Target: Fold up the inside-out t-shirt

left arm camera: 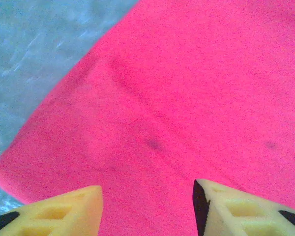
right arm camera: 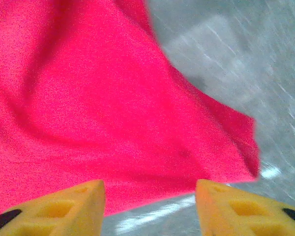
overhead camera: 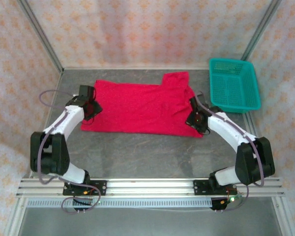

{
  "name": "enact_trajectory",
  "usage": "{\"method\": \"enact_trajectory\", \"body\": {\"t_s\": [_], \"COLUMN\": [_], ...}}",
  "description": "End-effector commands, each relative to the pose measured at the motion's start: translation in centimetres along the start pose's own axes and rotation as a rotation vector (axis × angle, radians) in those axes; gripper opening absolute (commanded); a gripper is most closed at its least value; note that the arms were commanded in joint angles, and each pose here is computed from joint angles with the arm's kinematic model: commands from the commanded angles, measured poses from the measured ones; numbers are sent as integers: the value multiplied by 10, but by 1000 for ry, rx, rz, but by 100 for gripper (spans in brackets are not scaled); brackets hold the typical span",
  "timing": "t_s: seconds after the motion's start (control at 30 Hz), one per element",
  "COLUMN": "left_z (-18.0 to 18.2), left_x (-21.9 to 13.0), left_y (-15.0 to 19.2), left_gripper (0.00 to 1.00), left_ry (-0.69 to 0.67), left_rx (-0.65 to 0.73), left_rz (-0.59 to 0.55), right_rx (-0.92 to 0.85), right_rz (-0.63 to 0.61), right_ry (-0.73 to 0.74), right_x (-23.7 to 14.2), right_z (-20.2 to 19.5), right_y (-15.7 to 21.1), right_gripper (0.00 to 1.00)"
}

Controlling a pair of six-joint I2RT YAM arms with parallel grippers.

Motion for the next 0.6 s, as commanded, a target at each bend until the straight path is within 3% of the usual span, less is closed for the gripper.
{"method": "enact_trajectory", "body": {"t_s": [0.0, 0.17, 0.3, 0.4, 0.57], "left_z": [-32, -65, -64, -54, -28], "left_x": [-31, -11, 10, 31, 65], "left_y": [-12, -6, -3, 2, 28], "left_gripper": [54, 54, 54, 54, 54], "left_ry": [24, 132, 84, 48, 27], "left_rx": [93, 100, 134, 134, 80], "left_rz": [-92, -14, 23, 66, 163], "right_rx": [-12, -3, 8, 30, 49], "right_rz": [-47, -28, 19, 67, 97], "right_ry": [-114, -109, -80, -49, 56], "right_x": [-12, 16, 47, 70, 84], "right_z": [36, 73, 83, 75, 28], "right_y": [-15, -31, -30, -19, 6], "right_gripper": [53, 53, 53, 53, 52]}}
Point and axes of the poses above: each hand's point on the last joint's axis, 136 mm out from that joint toward the fingers, its own x axis out along the fingers, its own z axis along the line the jaws close on, y = z × x, the point moved 4 cm from there along -x, back along the fingers, and after that the axes turned 12 degrees about x, right-handed, at the moved point
